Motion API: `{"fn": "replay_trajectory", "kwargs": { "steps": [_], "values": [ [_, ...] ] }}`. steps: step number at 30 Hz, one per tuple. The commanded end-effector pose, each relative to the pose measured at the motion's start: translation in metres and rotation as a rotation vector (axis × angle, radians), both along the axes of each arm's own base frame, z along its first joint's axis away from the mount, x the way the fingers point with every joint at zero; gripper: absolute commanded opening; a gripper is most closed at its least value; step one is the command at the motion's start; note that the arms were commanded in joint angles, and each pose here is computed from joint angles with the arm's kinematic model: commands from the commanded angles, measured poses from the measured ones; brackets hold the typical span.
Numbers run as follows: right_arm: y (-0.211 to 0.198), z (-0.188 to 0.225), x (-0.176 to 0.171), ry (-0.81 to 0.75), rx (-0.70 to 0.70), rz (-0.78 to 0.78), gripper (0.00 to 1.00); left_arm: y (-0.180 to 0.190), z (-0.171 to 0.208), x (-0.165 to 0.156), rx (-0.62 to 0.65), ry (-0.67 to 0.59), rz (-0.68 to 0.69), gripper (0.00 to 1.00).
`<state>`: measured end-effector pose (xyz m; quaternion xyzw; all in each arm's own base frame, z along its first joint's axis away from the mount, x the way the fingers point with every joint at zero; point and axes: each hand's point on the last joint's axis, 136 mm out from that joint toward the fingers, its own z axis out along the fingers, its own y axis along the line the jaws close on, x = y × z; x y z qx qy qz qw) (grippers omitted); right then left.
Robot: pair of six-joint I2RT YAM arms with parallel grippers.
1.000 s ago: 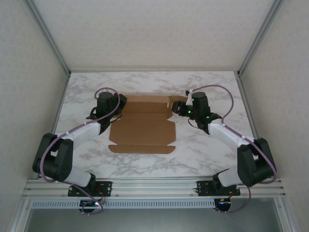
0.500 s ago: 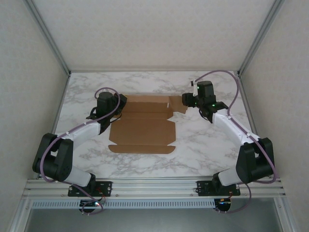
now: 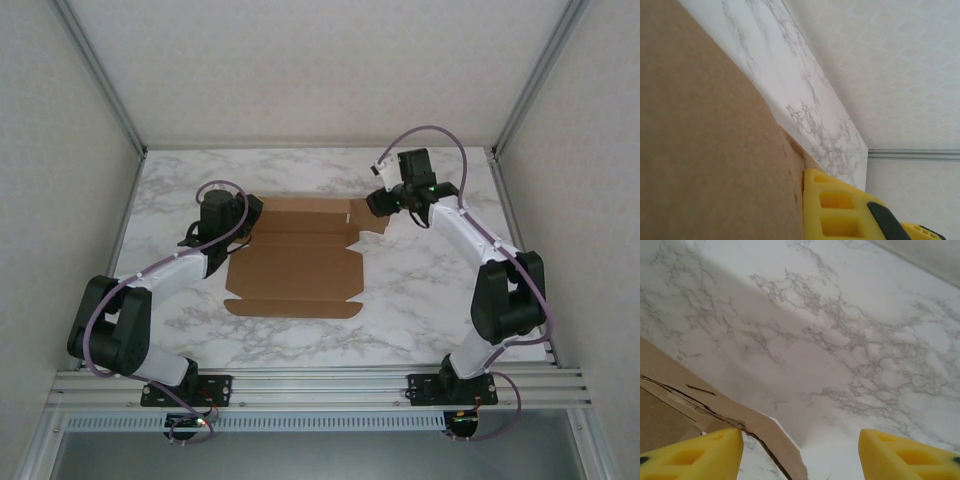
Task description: Fold the paper box
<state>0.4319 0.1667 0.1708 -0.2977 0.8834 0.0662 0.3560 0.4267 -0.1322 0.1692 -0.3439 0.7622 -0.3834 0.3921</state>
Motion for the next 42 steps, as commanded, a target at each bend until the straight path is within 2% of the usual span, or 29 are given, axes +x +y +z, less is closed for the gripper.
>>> {"fn": "replay_trajectory", "kwargs": {
  "steps": [1, 14, 17, 21, 25, 29, 33, 38, 42],
  "values": [
    [0.002, -0.019, -0.017, 0.089, 0.002, 0.054, 0.61, 0.003, -0.036, -0.012, 0.066, 0.124, -0.029, 0.00],
    [-0.009, -0.040, -0.019, 0.144, -0.002, 0.002, 0.52, 0.005, -0.036, -0.012, 0.067, 0.122, -0.022, 0.00],
    [-0.017, -0.043, -0.015, 0.149, -0.014, -0.052, 0.41, 0.006, -0.037, -0.012, 0.065, 0.126, -0.018, 0.00],
    [-0.009, -0.039, -0.014, 0.187, 0.066, -0.100, 0.16, 0.005, -0.036, -0.011, 0.059, 0.119, -0.021, 0.00],
    [0.003, -0.034, -0.017, 0.213, 0.157, -0.158, 0.07, 0.004, -0.036, -0.010, 0.054, 0.119, -0.022, 0.00],
    [0.018, -0.033, -0.027, 0.224, 0.195, -0.224, 0.04, 0.004, -0.035, -0.009, 0.051, 0.119, -0.019, 0.00],
    [0.002, -0.042, -0.032, 0.255, 0.214, -0.500, 0.05, 0.005, -0.036, -0.009, 0.047, 0.123, -0.012, 0.00],
    [0.006, -0.046, -0.040, 0.296, 0.400, -0.727, 0.04, 0.005, -0.040, -0.009, 0.043, 0.132, -0.010, 0.00],
    [0.022, -0.030, -0.037, 0.320, 0.481, -0.712, 0.04, 0.006, -0.039, -0.009, 0.042, 0.131, -0.001, 0.00]
  ]
}}
